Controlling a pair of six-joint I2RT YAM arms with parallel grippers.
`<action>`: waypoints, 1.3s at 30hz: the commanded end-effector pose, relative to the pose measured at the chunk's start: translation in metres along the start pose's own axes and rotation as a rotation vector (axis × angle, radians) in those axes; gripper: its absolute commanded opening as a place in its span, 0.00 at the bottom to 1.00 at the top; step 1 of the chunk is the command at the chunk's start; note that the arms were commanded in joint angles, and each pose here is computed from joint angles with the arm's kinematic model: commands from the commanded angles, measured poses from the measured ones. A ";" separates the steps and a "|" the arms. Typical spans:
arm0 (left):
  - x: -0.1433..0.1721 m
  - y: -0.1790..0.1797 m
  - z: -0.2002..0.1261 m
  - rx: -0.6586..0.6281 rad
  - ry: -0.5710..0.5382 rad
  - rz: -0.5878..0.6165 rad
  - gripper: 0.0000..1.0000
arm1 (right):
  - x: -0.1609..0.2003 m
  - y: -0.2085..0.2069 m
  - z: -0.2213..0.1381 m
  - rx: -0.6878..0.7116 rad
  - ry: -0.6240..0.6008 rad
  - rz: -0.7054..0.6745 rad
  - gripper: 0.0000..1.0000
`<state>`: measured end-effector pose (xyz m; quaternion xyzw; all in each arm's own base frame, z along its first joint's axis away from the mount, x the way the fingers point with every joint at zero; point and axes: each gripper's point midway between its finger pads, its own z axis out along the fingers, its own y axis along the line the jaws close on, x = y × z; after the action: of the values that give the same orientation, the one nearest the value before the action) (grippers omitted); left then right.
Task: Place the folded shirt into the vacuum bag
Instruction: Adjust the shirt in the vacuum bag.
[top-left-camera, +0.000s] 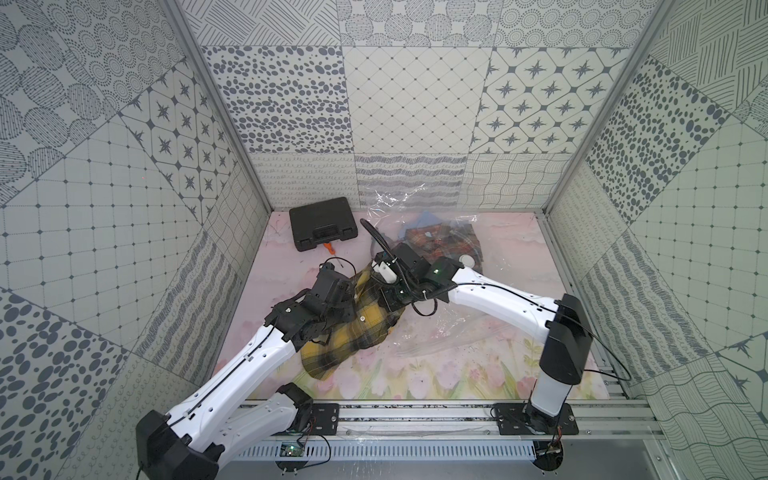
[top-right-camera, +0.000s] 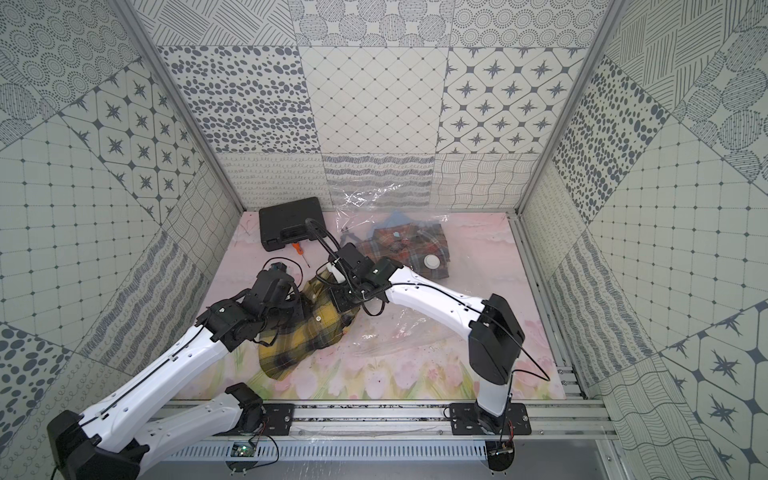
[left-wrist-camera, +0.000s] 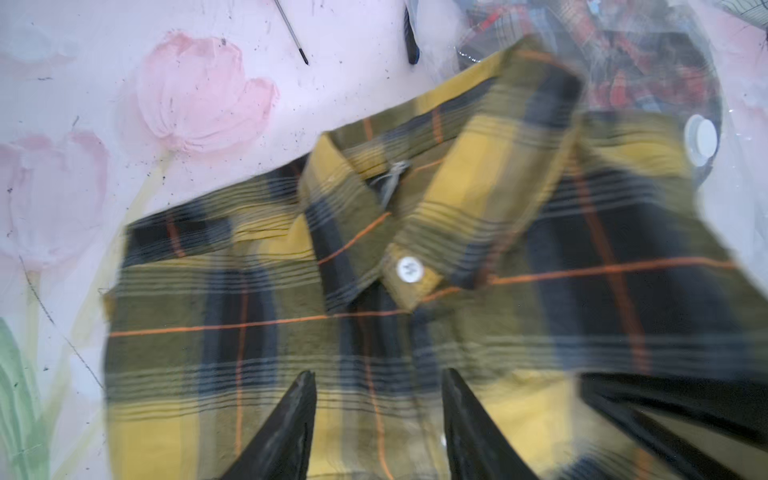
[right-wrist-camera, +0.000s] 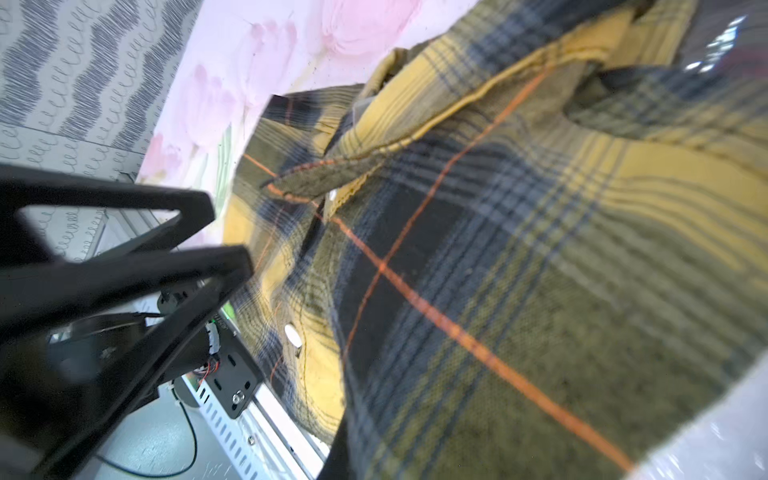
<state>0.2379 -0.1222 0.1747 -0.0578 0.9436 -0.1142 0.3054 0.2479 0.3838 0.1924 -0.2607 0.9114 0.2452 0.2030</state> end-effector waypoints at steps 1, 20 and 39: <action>0.005 0.000 0.003 0.007 0.039 0.061 0.51 | 0.000 -0.050 -0.020 0.148 -0.092 0.067 0.00; 0.068 0.019 0.061 0.007 0.201 -0.142 0.65 | 0.046 -0.147 -0.020 -0.092 -0.063 0.421 0.63; 0.104 0.015 0.092 0.066 0.308 -0.127 0.37 | 0.067 -0.164 0.041 -0.057 0.013 0.465 0.74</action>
<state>0.2067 -0.1348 0.0375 -0.0954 0.9719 -0.1494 0.1550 0.2820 0.2426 0.0638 -0.0373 0.9481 0.2998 0.0989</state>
